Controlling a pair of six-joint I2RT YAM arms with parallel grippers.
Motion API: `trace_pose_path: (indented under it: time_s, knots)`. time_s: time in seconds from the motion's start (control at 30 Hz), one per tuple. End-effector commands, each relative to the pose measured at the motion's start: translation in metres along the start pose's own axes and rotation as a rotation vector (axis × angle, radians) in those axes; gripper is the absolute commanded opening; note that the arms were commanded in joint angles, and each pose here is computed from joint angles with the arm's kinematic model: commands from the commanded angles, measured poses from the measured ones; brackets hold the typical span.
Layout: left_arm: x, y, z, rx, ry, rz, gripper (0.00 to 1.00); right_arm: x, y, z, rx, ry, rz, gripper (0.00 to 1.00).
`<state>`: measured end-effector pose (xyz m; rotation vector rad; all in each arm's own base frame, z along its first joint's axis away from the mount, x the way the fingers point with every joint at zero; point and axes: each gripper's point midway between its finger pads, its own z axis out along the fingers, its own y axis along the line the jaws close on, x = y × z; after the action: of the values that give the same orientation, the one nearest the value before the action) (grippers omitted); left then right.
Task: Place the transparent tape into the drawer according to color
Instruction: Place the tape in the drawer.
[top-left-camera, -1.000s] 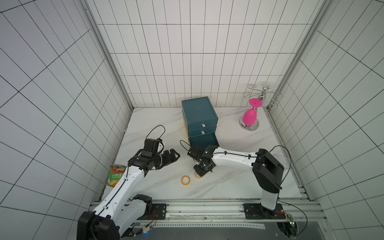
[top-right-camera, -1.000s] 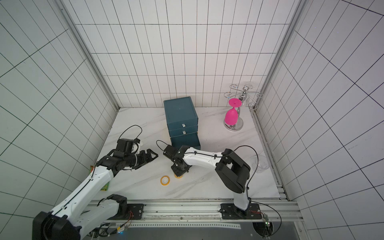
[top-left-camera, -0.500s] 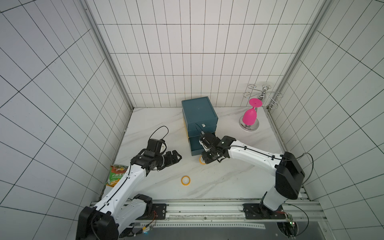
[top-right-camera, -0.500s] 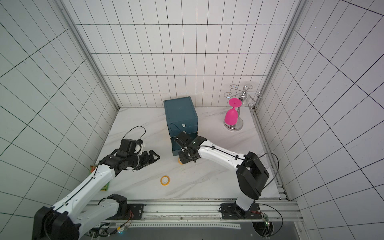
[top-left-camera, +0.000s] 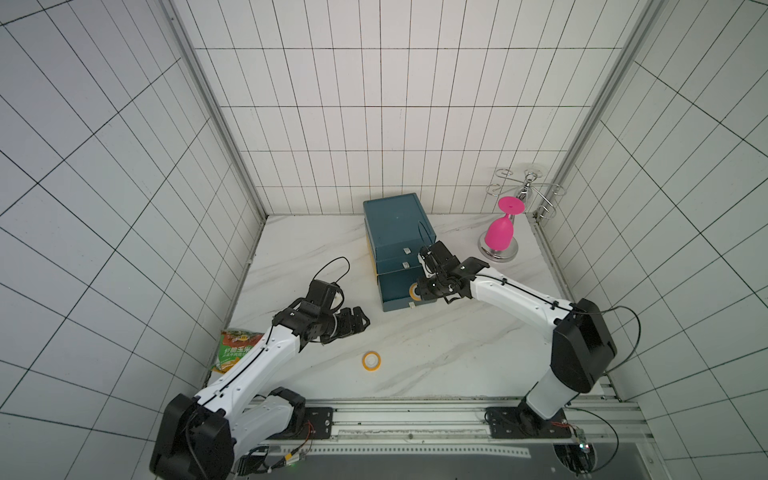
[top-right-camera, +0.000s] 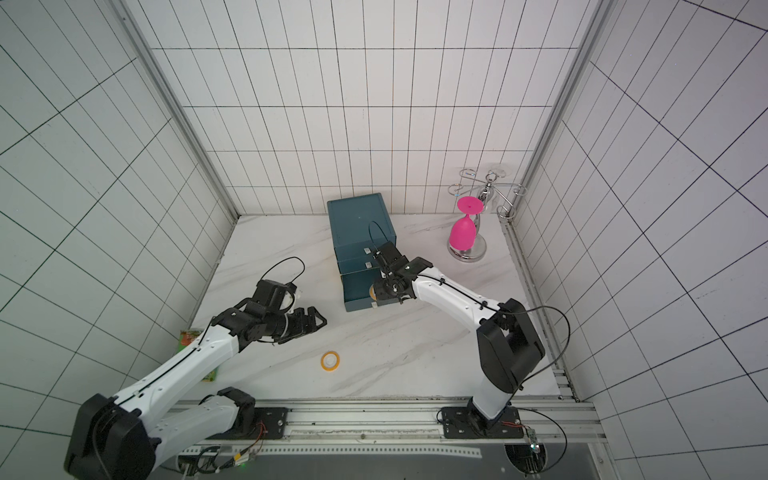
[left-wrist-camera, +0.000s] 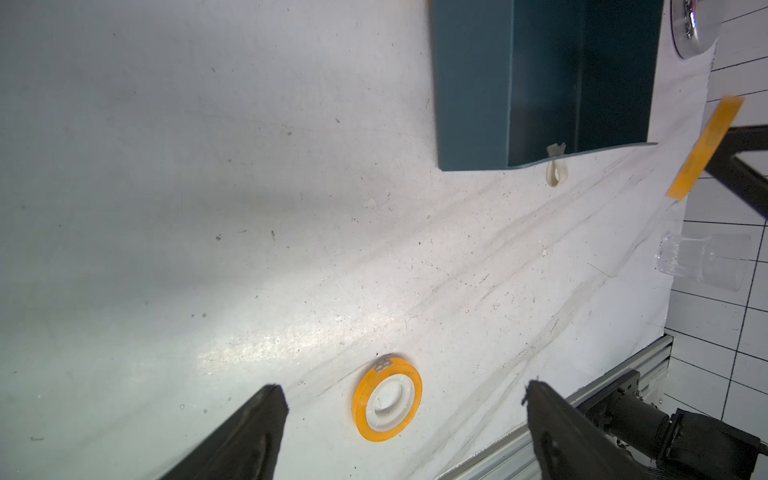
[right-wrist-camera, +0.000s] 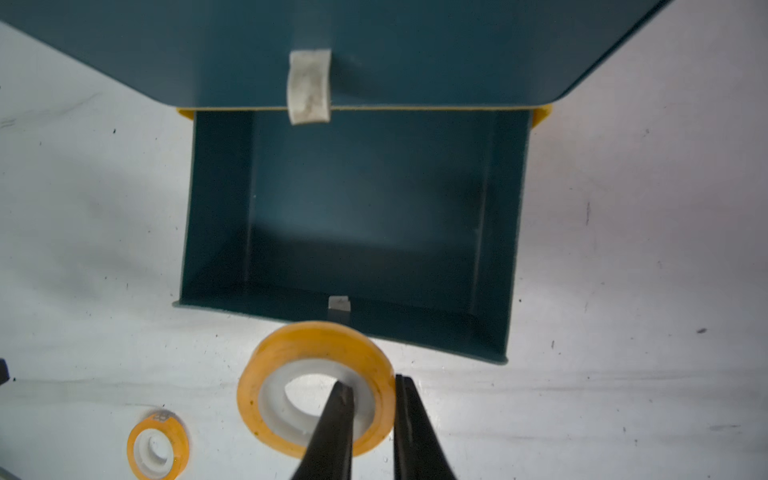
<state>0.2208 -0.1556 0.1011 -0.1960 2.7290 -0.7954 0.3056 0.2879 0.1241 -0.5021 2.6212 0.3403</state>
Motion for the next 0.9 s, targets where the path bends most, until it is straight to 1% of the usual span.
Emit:
trace_pose_path:
  time_s: [0.0,0.23,0.27,0.33,0.37,0.47,0.5,0.63,0.73,0.87]
  knots:
    - [0.001,0.003,0.005,-0.024,-0.005,0.011,0.93,-0.015,-0.006,0.013,0.01,-0.028,0.041,0.0]
    - [0.008,0.005,0.012,-0.051,0.019,0.028,0.93,-0.018,-0.014,0.035,0.027,0.0,0.065,0.0]
    - [0.009,0.005,0.012,-0.051,0.021,0.032,0.93,-0.018,-0.014,0.036,0.028,0.002,0.068,0.02]
    - [0.01,0.006,0.013,-0.059,0.025,0.034,0.93,-0.018,-0.014,0.037,0.029,0.001,0.071,0.2]
    - [0.011,0.005,0.014,-0.06,0.03,0.038,0.93,-0.019,-0.015,0.037,0.032,-0.002,0.073,0.27]
    - [0.014,0.006,0.015,-0.069,0.037,0.045,0.94,-0.02,-0.016,0.036,0.037,-0.006,0.076,0.42]
    - [0.014,0.006,0.016,-0.072,0.04,0.046,0.93,-0.021,-0.017,0.034,0.037,-0.011,0.077,0.45]
    - [0.016,0.005,0.017,-0.083,0.047,0.054,0.93,-0.023,-0.017,0.027,0.034,-0.026,0.079,0.5]
    - [0.02,0.007,0.018,-0.104,0.056,0.065,0.93,-0.022,-0.016,0.018,0.022,-0.038,0.078,0.51]
    - [0.028,0.008,0.023,-0.138,0.085,0.097,0.92,-0.014,-0.014,0.006,-0.007,-0.034,0.078,0.54]
